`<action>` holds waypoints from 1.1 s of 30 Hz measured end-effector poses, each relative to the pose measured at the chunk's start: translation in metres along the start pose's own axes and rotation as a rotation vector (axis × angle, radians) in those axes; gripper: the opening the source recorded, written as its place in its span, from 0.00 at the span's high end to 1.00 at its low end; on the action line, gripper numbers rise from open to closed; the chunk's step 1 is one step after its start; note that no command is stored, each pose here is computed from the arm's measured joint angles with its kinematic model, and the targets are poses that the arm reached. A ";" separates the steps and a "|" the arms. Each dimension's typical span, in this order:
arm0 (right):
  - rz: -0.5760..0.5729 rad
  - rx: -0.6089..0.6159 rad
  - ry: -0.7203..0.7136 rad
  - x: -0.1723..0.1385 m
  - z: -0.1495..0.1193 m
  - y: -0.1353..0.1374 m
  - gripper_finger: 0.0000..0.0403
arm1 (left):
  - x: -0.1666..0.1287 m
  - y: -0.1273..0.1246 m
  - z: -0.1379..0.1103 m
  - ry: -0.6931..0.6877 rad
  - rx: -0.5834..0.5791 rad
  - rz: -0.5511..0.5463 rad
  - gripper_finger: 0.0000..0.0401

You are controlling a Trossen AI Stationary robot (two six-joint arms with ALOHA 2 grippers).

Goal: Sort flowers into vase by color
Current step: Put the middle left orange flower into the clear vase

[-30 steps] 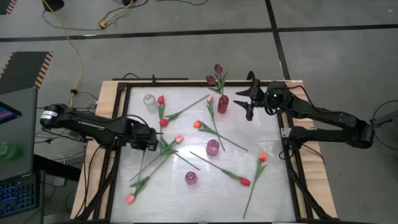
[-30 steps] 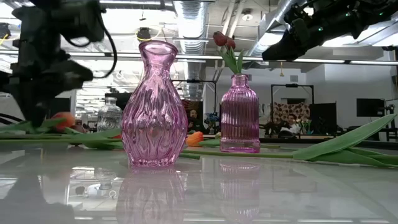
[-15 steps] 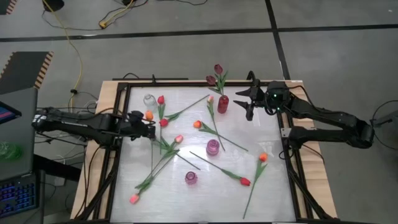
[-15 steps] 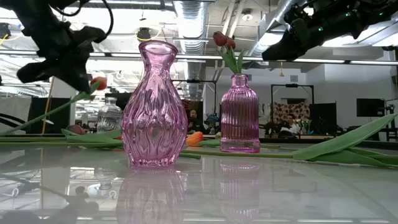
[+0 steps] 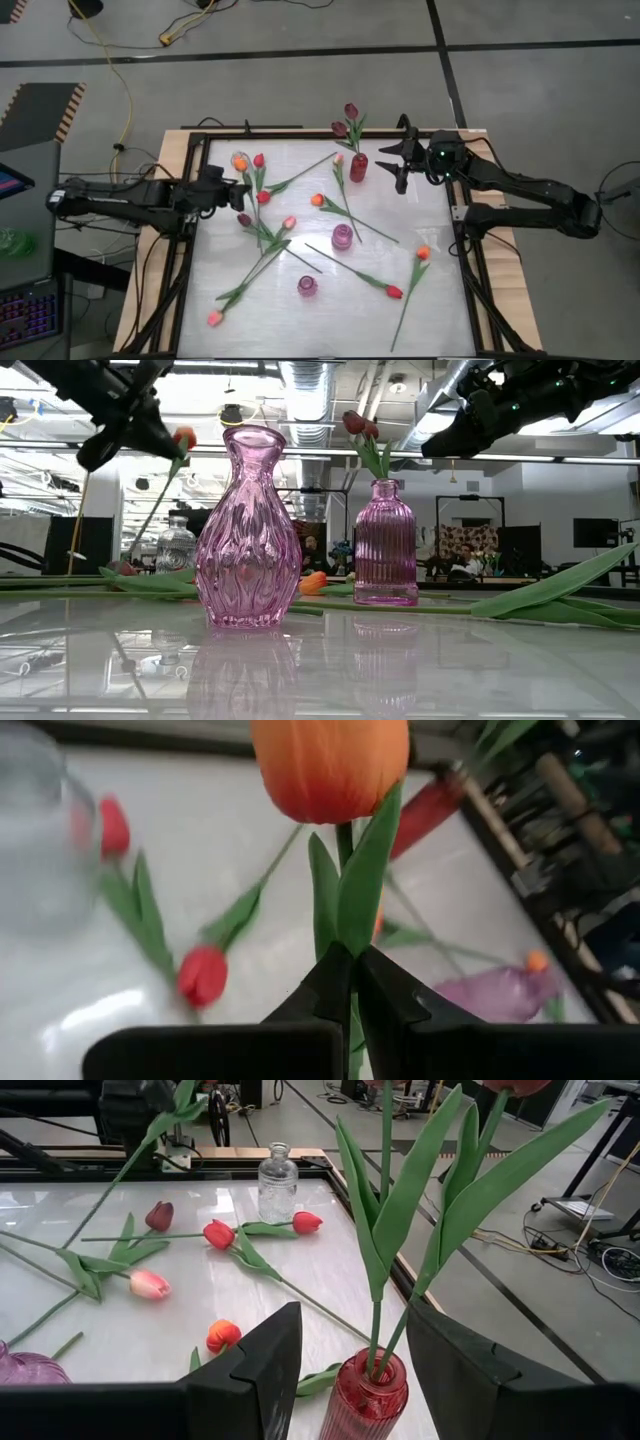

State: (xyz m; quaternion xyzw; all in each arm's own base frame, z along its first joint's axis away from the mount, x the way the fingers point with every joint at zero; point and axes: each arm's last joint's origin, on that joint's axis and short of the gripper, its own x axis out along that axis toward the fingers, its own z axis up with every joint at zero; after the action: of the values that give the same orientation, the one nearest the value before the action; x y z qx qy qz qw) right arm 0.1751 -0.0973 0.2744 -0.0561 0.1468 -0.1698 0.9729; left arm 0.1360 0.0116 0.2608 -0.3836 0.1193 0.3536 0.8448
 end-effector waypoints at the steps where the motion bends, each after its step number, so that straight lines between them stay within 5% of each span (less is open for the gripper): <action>1: 0.000 0.000 0.000 0.000 0.000 0.000 0.49 | -0.001 0.000 0.003 -0.023 0.008 -0.008 1.00; 21: 0.000 0.000 0.000 0.000 0.000 0.000 0.49 | -0.029 0.006 0.062 -0.512 0.235 -0.053 1.00; 33: 0.000 0.000 0.000 0.000 0.000 0.000 0.49 | -0.059 0.014 0.083 -0.760 0.340 0.138 1.00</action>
State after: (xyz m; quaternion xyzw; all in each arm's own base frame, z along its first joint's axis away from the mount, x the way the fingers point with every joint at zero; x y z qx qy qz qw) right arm 0.1751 -0.0973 0.2743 -0.0558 0.1469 -0.1697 0.9729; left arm 0.0784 0.0491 0.3371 -0.0719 -0.1188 0.5008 0.8544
